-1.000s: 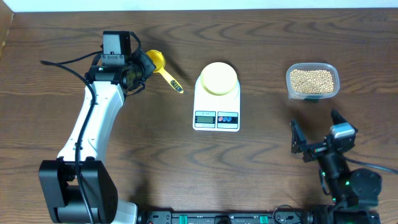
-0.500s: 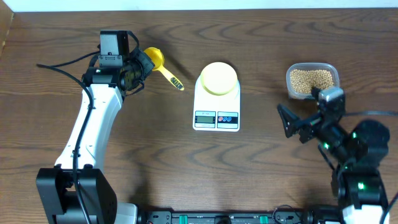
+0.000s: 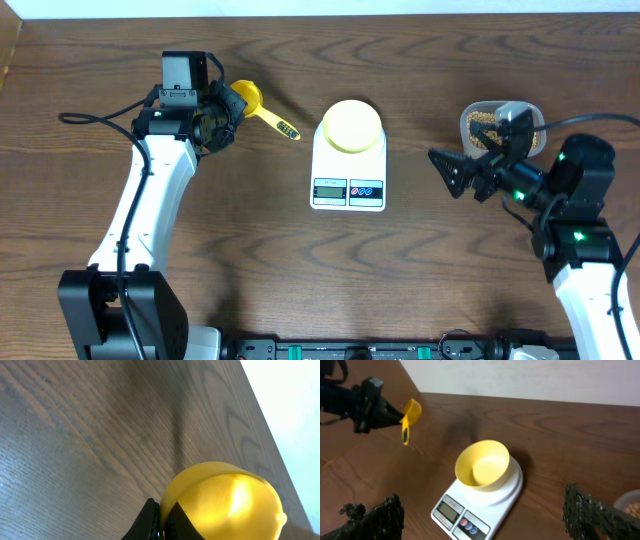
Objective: Scoop item into bowl and weigh 50g on scale
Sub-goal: 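Reach the right gripper toward the left gripper's scoop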
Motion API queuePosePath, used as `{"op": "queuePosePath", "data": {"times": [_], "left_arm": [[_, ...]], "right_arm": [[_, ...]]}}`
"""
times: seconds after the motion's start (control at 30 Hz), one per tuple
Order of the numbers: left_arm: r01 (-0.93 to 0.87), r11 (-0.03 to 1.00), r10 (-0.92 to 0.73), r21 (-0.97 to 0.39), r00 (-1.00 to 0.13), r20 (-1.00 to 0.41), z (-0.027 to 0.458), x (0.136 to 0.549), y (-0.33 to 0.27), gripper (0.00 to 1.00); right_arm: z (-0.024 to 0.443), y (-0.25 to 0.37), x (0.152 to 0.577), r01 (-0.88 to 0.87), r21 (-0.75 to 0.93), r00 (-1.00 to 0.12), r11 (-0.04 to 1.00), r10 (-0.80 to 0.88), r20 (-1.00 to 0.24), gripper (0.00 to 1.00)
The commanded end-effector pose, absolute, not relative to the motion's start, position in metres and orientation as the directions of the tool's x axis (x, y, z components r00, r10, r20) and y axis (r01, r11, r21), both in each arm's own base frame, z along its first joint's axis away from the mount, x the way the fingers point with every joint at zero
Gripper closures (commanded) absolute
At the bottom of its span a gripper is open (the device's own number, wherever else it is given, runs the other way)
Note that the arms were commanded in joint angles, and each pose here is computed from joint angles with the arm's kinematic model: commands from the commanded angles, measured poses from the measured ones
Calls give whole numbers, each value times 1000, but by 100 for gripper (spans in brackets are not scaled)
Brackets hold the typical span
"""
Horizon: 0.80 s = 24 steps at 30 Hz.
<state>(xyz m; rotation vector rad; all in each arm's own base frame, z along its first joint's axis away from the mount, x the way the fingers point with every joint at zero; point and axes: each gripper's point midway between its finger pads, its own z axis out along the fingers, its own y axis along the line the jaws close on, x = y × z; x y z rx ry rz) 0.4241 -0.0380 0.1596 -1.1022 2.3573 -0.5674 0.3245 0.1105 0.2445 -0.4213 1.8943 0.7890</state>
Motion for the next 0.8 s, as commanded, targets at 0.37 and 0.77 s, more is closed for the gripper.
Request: {"op": "queuePosePath", "data": {"times": [0.37, 0.77], "left_arm": [[-615, 519, -828, -594, -533, -172, 170, 422, -47, 93], [-643, 535, -816, -549, -562, -137, 160, 407, -54, 92]], "right_arm": [[258, 124, 346, -656, 389, -464, 647, 61, -884, 1], [250, 121, 364, -472, 602, -608, 644, 257, -751, 6]]}}
